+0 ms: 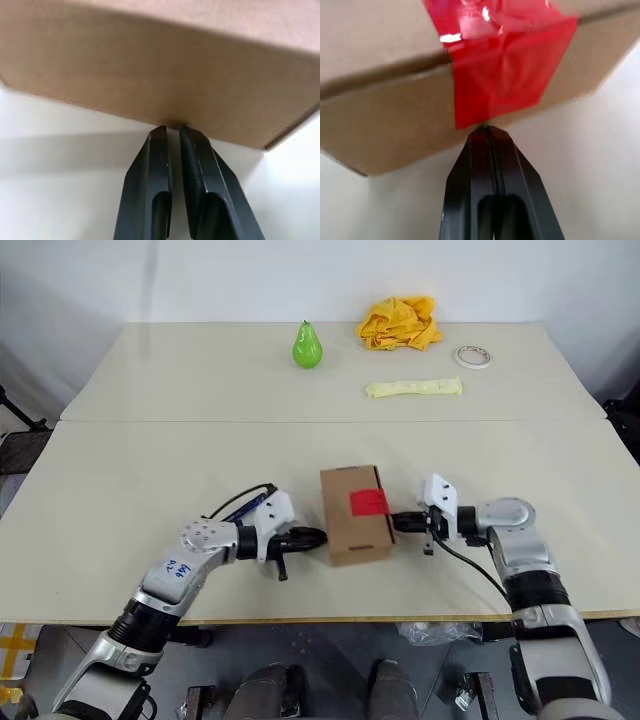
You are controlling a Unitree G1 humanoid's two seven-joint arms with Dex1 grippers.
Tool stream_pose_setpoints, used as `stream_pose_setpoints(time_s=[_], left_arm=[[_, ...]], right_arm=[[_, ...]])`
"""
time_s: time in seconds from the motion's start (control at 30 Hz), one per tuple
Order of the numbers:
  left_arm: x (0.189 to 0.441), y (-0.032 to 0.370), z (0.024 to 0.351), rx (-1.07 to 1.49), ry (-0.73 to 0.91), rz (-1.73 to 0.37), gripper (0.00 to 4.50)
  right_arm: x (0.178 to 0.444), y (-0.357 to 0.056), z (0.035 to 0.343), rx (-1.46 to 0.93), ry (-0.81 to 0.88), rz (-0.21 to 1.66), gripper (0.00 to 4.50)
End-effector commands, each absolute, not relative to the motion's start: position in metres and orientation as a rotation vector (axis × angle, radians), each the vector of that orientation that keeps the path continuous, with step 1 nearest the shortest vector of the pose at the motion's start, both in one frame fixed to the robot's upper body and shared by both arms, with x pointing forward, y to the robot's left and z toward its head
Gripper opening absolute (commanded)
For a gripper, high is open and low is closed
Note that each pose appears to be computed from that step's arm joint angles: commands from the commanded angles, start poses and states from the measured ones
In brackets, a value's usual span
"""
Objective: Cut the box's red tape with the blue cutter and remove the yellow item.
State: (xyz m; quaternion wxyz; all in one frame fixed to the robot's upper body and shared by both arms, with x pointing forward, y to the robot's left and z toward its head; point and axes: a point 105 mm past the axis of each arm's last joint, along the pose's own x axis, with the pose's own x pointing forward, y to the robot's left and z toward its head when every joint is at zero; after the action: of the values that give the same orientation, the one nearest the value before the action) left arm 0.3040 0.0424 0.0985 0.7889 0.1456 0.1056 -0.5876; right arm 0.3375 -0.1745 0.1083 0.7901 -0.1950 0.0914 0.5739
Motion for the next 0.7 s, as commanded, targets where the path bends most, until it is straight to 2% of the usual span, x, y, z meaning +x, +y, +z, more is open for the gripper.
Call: stream_pose_setpoints(time_s=[0.03, 0.23, 0.4, 0.6, 0.7], left_arm=[[0.290, 0.020, 0.108, 0.303, 0.170, -1.360, 0.41], [0.294, -0.004, 0.101, 0.287, 0.179, -1.379, 0.41], [0.296, -0.005, 0.097, 0.317, 0.195, -1.382, 0.41], [0.300, 0.022, 0.095, 0.361, 0.220, -1.325, 0.41], [0.291, 0.047, 0.110, 0.305, 0.203, -1.300, 0.41]], right_arm=[[0.335, -0.183, 0.123, -0.476, 0.178, 1.203, 0.00], [0.340, -0.198, 0.132, -0.513, 0.172, 1.141, 0.00], [0.353, -0.198, 0.133, -0.535, 0.162, 1.103, 0.00], [0.362, -0.213, 0.130, -0.553, 0.186, 1.040, 0.00], [0.356, -0.225, 0.146, -0.503, 0.115, 1.022, 0.00]])
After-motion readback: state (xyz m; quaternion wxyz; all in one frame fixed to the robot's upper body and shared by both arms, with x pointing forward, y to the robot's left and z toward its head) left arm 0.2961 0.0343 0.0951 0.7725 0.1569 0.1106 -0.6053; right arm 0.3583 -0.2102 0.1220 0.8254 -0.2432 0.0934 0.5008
